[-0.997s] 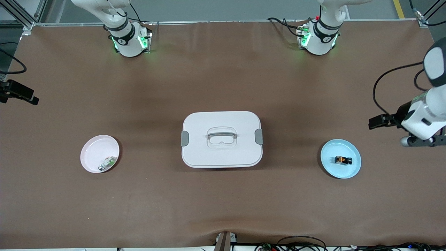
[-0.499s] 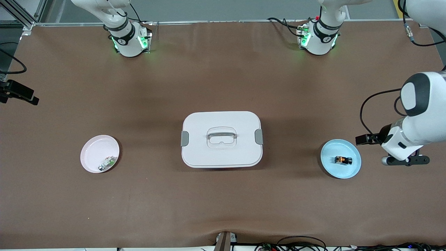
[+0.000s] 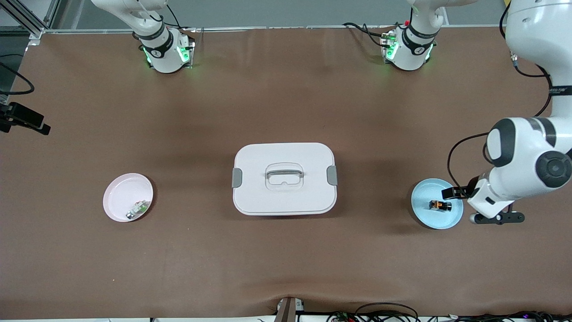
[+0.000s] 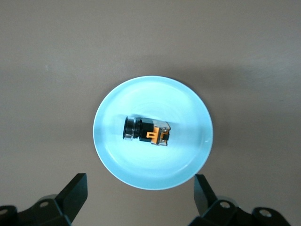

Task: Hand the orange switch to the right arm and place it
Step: 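Lower the left gripper and close it on the black-and-orange switch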

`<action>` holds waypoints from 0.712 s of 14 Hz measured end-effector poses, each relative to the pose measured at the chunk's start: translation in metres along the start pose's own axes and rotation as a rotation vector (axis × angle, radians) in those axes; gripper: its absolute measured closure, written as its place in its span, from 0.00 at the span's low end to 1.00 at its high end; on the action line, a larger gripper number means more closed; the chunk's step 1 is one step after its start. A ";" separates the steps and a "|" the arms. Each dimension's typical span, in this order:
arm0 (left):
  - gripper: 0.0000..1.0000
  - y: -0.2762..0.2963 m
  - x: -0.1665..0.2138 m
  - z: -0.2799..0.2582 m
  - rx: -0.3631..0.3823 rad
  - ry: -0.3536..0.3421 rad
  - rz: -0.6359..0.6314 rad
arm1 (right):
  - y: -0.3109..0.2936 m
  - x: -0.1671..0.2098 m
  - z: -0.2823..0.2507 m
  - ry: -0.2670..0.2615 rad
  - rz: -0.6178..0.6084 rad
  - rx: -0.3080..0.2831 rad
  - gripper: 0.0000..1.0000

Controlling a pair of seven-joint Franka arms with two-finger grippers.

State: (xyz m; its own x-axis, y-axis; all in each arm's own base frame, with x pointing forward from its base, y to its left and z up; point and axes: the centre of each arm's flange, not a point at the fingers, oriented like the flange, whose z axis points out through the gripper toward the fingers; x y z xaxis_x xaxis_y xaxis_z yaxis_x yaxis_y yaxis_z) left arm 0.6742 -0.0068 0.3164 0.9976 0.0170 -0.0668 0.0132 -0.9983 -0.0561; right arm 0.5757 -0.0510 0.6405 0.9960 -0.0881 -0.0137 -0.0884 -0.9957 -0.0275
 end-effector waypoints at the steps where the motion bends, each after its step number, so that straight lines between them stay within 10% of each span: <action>1: 0.00 0.001 0.002 0.009 0.009 -0.002 0.007 | 0.000 0.000 0.000 0.000 0.000 0.000 0.00; 10: 0.00 0.002 0.011 0.054 0.058 0.015 0.052 | 0.001 0.000 0.000 0.001 0.002 0.002 0.00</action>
State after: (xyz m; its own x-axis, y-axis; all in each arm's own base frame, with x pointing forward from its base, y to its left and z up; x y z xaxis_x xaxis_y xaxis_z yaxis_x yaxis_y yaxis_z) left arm 0.6817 -0.0054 0.2618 0.9978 -0.0362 -0.0562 -0.0422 -0.9930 -0.1103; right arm 0.5758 -0.0520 0.6406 0.9958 -0.0903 -0.0126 -0.0907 -0.9954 -0.0299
